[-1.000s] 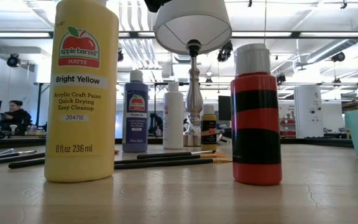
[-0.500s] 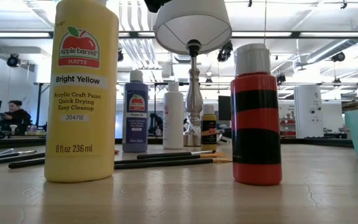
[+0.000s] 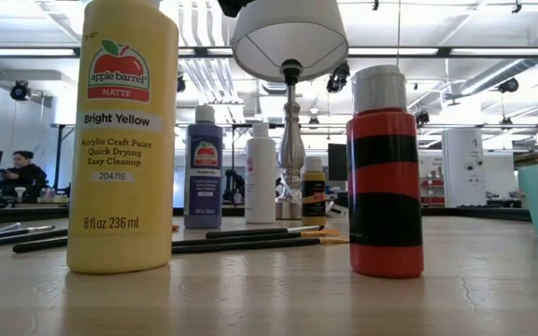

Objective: Pick & Place Paint Supplies
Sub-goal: Put the blue paint bottle into the green bin

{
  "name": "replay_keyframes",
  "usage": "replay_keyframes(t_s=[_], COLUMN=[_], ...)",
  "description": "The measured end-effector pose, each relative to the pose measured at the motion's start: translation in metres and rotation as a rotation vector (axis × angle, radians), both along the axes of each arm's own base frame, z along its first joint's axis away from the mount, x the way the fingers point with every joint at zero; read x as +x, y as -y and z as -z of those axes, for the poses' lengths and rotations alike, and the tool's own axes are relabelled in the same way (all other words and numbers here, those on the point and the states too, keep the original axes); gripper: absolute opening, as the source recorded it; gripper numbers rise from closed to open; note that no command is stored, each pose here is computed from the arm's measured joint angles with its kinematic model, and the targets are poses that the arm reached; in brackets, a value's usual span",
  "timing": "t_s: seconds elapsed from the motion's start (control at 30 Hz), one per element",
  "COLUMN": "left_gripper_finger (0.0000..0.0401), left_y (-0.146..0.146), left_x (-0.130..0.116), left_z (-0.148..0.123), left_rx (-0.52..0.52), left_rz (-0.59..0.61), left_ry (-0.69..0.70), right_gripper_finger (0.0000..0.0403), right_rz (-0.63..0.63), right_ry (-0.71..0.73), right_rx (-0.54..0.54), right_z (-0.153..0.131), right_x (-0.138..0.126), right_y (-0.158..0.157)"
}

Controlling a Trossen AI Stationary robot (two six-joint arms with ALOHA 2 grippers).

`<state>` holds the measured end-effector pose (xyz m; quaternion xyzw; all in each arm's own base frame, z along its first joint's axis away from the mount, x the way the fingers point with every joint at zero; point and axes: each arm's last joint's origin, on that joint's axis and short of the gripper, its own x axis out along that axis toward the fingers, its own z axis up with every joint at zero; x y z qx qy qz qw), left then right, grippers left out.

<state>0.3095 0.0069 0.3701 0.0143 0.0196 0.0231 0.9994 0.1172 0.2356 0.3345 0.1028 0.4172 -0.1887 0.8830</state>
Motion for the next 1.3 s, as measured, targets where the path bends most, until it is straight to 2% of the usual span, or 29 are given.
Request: replay_keyframes(t_s=[0.13, 0.3, 0.5, 0.63, 0.9, 1.3], left_gripper_finger=[0.0289, 0.0289, 0.0289, 0.0289, 0.0289, 0.0289], left_y=[0.0, 0.0, 0.0, 0.0, 0.0, 0.0], left_x=[0.0, 0.0, 0.0, 0.0, 0.0, 0.0], left_z=[0.0, 0.001, 0.001, 0.002, 0.002, 0.002], left_rx=[0.004, -0.004, -0.005, -0.005, -0.005, -0.006], left_rz=[0.0, 0.0, 0.0, 0.0, 0.0, 0.001], left_ry=[-0.002, -0.012, -0.014, -0.017, -0.018, -0.017], right_gripper_finger=[0.0226, 0.0213, 0.0206, 0.0205, 0.0205, 0.0205], right_rz=[-0.049, -0.049, -0.006, 0.056, 0.155, 0.156], right_ry=[-0.063, -0.218, -0.354, -0.365, -0.384, -0.418], right_rx=[0.033, 0.173, 0.359, 0.427, 0.479, 0.473], right_z=[-0.023, -0.04, -0.051, -0.055, -0.051, -0.032], right_x=[0.013, 0.03, 0.042, 0.046, 0.046, 0.051], right_y=[0.017, 0.039, 0.051, 0.052, 0.05, 0.045])
